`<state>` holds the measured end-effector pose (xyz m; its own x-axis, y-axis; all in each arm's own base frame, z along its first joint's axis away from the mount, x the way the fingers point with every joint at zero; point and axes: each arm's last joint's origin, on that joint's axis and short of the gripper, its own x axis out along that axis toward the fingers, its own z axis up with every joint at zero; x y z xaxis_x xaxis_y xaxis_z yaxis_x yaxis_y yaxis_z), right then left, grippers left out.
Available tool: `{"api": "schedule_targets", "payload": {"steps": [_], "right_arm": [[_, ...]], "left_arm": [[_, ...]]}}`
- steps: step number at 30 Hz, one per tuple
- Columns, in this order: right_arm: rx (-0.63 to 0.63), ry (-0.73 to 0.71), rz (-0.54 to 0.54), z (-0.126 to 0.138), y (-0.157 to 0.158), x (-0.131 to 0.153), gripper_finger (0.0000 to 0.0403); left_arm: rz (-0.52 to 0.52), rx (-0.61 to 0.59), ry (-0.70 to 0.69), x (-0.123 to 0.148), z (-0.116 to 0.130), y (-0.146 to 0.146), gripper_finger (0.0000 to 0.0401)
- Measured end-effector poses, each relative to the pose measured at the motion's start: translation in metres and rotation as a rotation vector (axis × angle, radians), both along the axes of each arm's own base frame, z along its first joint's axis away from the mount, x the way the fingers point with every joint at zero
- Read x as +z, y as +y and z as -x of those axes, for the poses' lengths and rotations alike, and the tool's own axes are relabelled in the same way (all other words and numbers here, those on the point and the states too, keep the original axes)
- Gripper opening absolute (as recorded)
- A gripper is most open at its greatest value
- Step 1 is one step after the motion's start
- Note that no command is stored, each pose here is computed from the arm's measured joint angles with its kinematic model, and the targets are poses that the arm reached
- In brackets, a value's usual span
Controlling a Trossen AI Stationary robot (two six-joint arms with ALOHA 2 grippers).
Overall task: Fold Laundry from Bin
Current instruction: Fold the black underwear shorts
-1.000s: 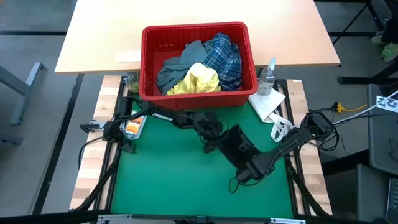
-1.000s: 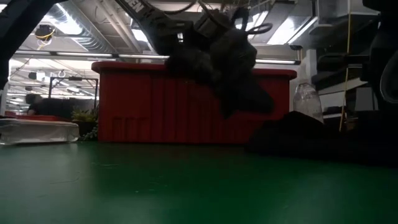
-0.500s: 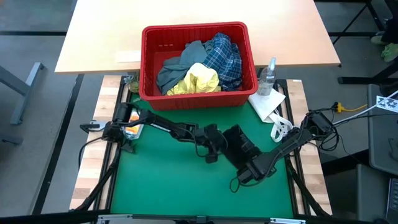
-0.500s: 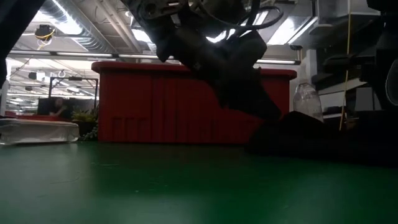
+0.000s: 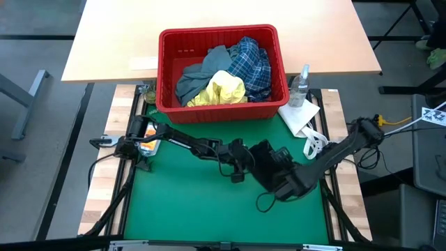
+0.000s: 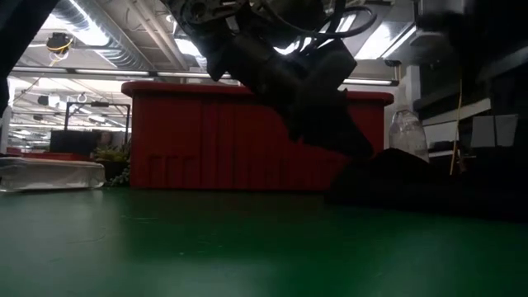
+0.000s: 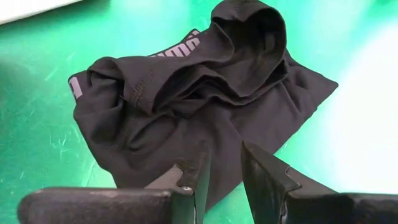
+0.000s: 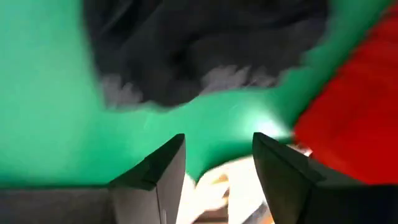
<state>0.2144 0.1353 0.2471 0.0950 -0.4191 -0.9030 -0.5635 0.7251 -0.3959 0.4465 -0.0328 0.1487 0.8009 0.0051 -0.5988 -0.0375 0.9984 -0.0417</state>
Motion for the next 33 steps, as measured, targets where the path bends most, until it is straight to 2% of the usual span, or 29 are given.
{"api": "schedule_targets", "payload": {"steps": [4,8,16,21,24,33], "right_arm": [[-0.006,-0.337,-0.090,-0.004,-0.004,0.007,0.0182],[0.001,-0.489,-0.174,-0.011,-0.014,-0.006,0.0182],[-0.103,-0.549,-0.201,-0.024,-0.052,-0.047,0.0182],[-0.139,-0.581,-0.194,-0.028,-0.067,-0.056,0.0182],[-0.136,-0.598,-0.240,-0.029,-0.070,-0.062,0.0182],[-0.201,-0.522,-0.188,-0.018,-0.093,-0.086,0.0182]], "left_arm": [[-0.018,0.022,-0.004,0.000,0.000,0.000,0.0085],[-0.020,0.022,-0.004,0.000,0.000,-0.003,0.0085],[-0.055,0.043,0.010,-0.007,0.001,-0.012,0.0085],[-0.079,0.063,0.057,-0.031,-0.001,-0.012,0.0085],[-0.072,0.108,0.064,-0.041,-0.002,-0.011,0.0085],[-0.068,0.109,0.084,-0.047,-0.002,-0.015,0.0085]]}}
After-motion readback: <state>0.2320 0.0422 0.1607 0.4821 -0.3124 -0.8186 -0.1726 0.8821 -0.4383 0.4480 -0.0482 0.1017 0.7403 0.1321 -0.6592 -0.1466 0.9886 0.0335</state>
